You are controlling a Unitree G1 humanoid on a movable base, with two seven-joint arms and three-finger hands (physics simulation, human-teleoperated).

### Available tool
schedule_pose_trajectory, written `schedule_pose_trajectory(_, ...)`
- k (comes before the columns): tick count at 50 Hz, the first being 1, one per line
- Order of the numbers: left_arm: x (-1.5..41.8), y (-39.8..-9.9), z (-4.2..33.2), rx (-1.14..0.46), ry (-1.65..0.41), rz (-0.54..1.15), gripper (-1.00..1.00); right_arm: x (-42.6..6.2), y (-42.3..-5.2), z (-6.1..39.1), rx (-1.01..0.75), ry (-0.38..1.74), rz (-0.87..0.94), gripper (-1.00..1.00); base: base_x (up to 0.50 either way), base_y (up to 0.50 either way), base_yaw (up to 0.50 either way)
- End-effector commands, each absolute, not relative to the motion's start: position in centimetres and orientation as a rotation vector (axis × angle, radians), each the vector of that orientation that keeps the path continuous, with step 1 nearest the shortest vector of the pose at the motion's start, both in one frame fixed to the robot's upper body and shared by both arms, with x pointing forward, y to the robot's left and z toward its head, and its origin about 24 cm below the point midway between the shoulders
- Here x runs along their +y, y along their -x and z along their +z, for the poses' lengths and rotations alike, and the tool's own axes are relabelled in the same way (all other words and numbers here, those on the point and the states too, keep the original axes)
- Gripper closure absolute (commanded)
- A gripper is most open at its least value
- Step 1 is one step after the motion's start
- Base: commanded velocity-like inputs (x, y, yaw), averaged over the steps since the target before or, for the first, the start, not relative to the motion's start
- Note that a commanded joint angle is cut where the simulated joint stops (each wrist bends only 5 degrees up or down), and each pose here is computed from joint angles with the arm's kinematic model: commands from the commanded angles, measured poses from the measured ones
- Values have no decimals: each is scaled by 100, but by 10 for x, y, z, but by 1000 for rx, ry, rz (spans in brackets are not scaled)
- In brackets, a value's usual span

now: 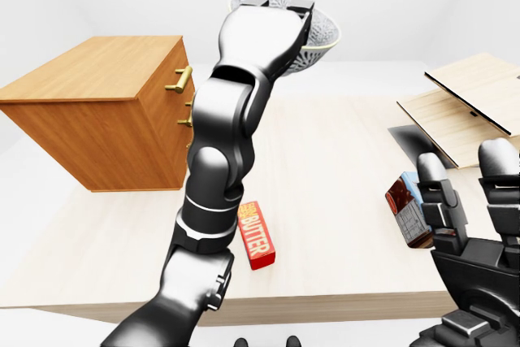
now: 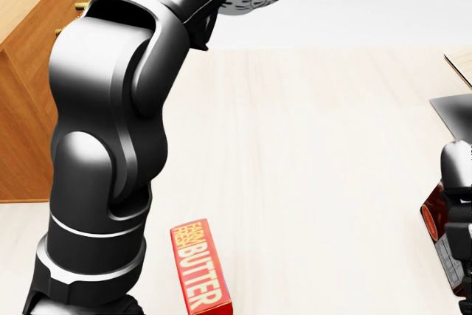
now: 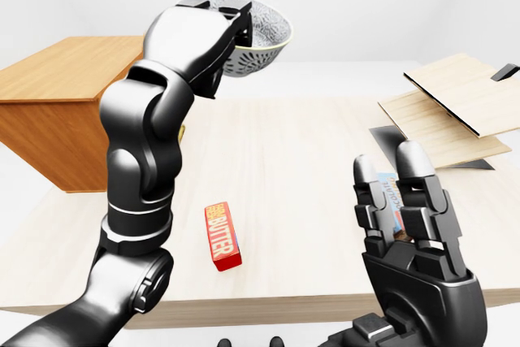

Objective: Close the top drawer of the cabinet and put the bowl on top of it.

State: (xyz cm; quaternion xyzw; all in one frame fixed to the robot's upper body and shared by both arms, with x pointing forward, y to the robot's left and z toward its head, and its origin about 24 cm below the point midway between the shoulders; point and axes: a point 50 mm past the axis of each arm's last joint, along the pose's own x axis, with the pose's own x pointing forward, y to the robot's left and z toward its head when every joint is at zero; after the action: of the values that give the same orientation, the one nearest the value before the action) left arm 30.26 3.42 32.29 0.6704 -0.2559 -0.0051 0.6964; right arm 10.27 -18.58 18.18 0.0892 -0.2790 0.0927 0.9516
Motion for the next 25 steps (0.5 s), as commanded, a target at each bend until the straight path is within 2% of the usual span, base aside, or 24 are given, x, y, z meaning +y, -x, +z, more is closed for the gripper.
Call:
schedule_pose_trajectory(1, 55, -297, 348, -610, -1507, 104, 100, -184, -103, 180, -556, -181, 194, -100, 0, 0, 0)
schedule_pose_trajectory(12, 85, -297, 372, -609, -1527, 220, 100, -183, -103, 180, -558, -179, 196, -100, 0, 0, 0)
schedule_pose_trajectory(25, 119, -299, 375, -564, -1523, 264, 100, -184, -102, 181, -569, -177, 195, -100, 0, 0, 0)
